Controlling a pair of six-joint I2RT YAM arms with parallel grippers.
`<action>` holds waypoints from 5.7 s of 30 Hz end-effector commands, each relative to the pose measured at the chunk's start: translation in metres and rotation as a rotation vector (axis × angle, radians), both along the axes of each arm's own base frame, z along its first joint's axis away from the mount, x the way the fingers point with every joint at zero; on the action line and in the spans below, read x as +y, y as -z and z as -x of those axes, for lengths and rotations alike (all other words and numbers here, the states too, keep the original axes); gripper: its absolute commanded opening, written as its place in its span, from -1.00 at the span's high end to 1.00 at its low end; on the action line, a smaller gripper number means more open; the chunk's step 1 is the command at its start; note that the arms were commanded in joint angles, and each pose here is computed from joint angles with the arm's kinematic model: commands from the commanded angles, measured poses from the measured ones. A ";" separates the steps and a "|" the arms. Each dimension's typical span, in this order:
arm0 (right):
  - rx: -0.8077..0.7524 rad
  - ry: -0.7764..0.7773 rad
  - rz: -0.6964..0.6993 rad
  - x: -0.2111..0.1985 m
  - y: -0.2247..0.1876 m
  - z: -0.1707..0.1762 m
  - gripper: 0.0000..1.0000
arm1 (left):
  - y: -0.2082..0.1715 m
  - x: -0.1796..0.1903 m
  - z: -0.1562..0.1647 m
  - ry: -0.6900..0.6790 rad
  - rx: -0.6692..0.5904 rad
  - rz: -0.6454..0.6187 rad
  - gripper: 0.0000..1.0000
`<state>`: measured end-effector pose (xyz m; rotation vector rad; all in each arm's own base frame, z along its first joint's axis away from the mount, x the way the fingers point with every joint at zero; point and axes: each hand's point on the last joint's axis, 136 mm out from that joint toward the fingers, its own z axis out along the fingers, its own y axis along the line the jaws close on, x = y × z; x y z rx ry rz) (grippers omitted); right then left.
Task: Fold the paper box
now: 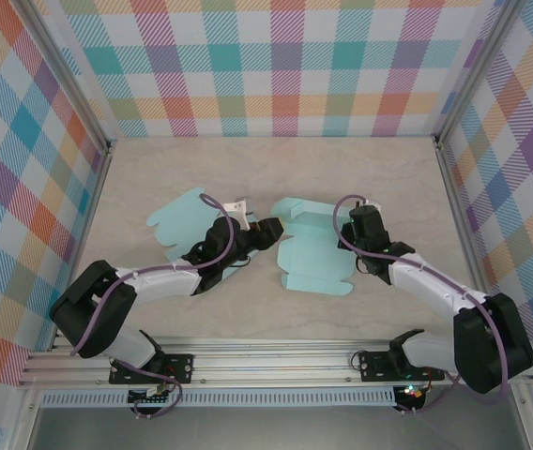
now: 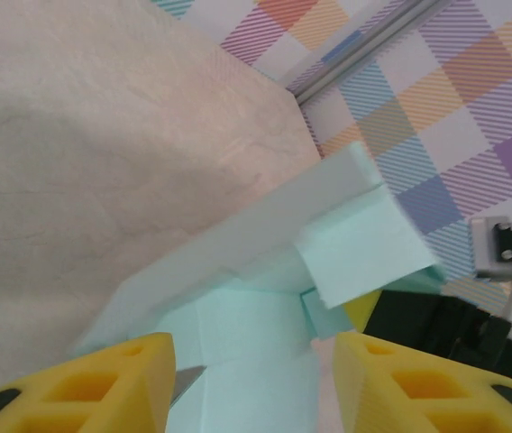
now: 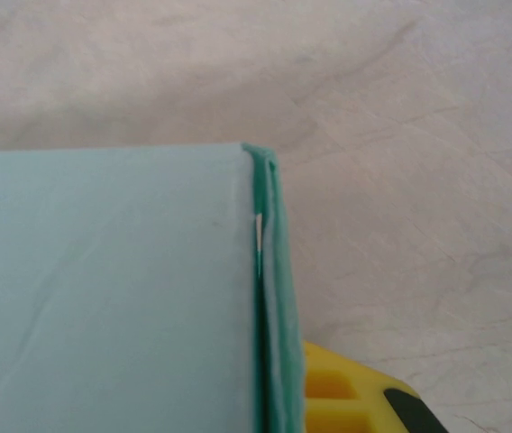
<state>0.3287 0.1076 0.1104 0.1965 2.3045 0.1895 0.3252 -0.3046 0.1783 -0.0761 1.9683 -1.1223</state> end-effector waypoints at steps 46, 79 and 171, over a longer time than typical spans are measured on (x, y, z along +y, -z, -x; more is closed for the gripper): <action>0.015 -0.022 0.016 0.018 0.005 0.002 1.00 | 0.024 -0.056 -0.003 0.151 0.064 0.091 -0.09; -0.054 0.014 -0.013 0.009 -0.008 0.014 1.00 | -0.050 0.019 0.067 0.221 -0.171 -0.228 -0.36; 0.070 -0.037 0.054 0.080 0.043 0.013 1.00 | 0.051 -0.018 -0.059 -0.180 -0.468 -0.760 0.91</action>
